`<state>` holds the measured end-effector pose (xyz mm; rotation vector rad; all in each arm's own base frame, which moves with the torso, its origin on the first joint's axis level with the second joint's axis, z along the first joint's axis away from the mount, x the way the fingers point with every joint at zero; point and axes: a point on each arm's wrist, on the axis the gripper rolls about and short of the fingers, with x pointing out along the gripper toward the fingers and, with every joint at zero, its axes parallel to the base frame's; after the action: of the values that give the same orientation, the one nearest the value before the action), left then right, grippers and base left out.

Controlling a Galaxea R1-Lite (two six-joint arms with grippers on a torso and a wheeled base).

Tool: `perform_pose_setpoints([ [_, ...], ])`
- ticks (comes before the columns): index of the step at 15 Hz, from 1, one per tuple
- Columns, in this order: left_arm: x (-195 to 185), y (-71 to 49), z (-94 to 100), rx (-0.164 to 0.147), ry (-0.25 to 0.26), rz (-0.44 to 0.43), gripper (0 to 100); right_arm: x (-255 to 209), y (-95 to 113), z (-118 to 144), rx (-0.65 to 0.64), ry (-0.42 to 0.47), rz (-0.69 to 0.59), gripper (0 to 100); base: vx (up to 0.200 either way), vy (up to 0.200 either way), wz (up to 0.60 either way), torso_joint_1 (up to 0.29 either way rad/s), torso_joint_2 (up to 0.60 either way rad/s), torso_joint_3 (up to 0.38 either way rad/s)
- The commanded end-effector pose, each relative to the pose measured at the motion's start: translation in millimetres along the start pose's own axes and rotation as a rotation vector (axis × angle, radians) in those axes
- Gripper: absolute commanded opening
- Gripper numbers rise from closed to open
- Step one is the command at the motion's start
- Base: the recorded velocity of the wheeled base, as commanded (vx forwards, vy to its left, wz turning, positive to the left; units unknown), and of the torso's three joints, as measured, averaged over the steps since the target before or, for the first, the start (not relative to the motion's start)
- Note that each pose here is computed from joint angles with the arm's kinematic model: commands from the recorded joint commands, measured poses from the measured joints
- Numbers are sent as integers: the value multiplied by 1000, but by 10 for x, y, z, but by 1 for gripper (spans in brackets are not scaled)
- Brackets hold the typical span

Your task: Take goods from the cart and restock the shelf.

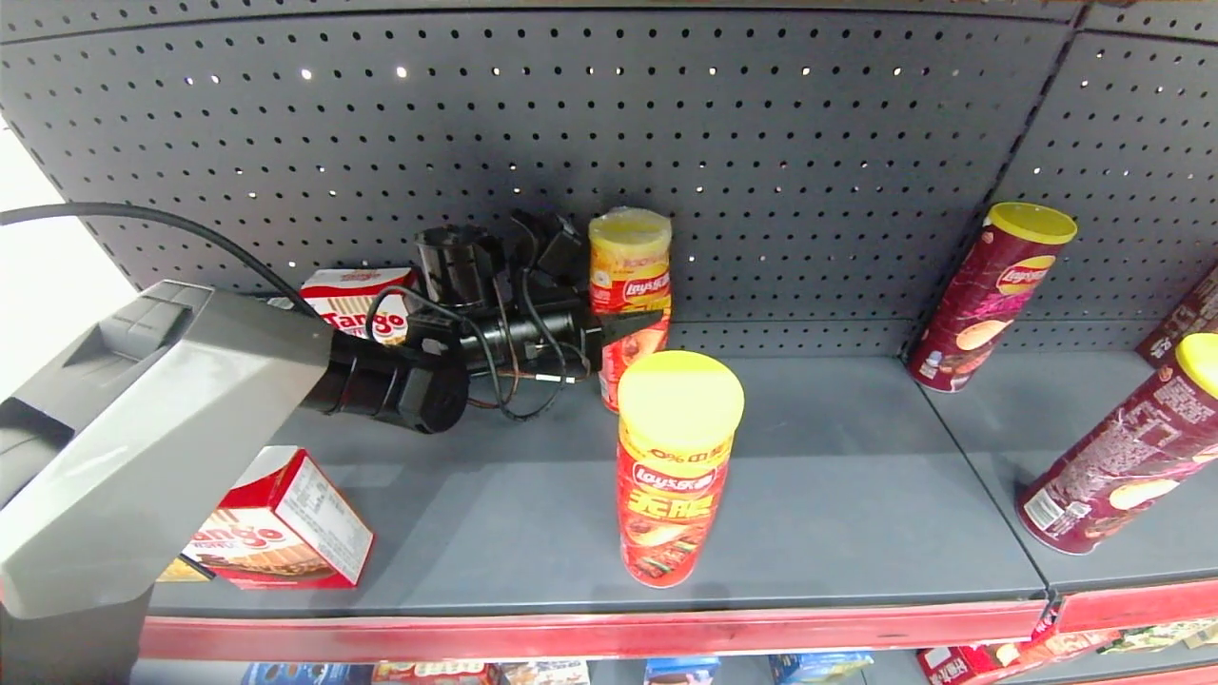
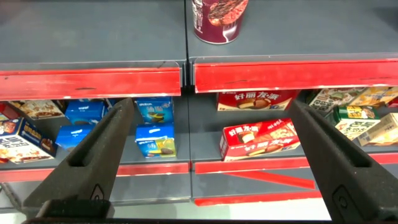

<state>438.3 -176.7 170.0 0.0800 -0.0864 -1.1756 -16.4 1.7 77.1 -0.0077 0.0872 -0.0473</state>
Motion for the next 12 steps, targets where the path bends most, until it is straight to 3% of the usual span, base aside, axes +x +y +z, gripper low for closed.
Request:
perform_pose_setpoints([
  [1, 1, -2, -16, -3, 3, 0, 100, 2, 0, 0, 0, 2, 0, 100, 0, 0, 0, 0, 0, 0],
  [6, -24, -33, 55, -20, 19, 0, 100, 2, 0, 0, 0, 2, 0, 100, 0, 0, 0, 0, 0, 0],
  [8, -119, -106, 292, -61, 56, 1, 100, 2, 0, 0, 0, 2, 0, 100, 0, 0, 0, 0, 0, 0],
  [12, -225, -185, 483, -58, 124, 46, 100, 2, 0, 0, 0, 2, 0, 100, 0, 0, 0, 0, 0, 0],
])
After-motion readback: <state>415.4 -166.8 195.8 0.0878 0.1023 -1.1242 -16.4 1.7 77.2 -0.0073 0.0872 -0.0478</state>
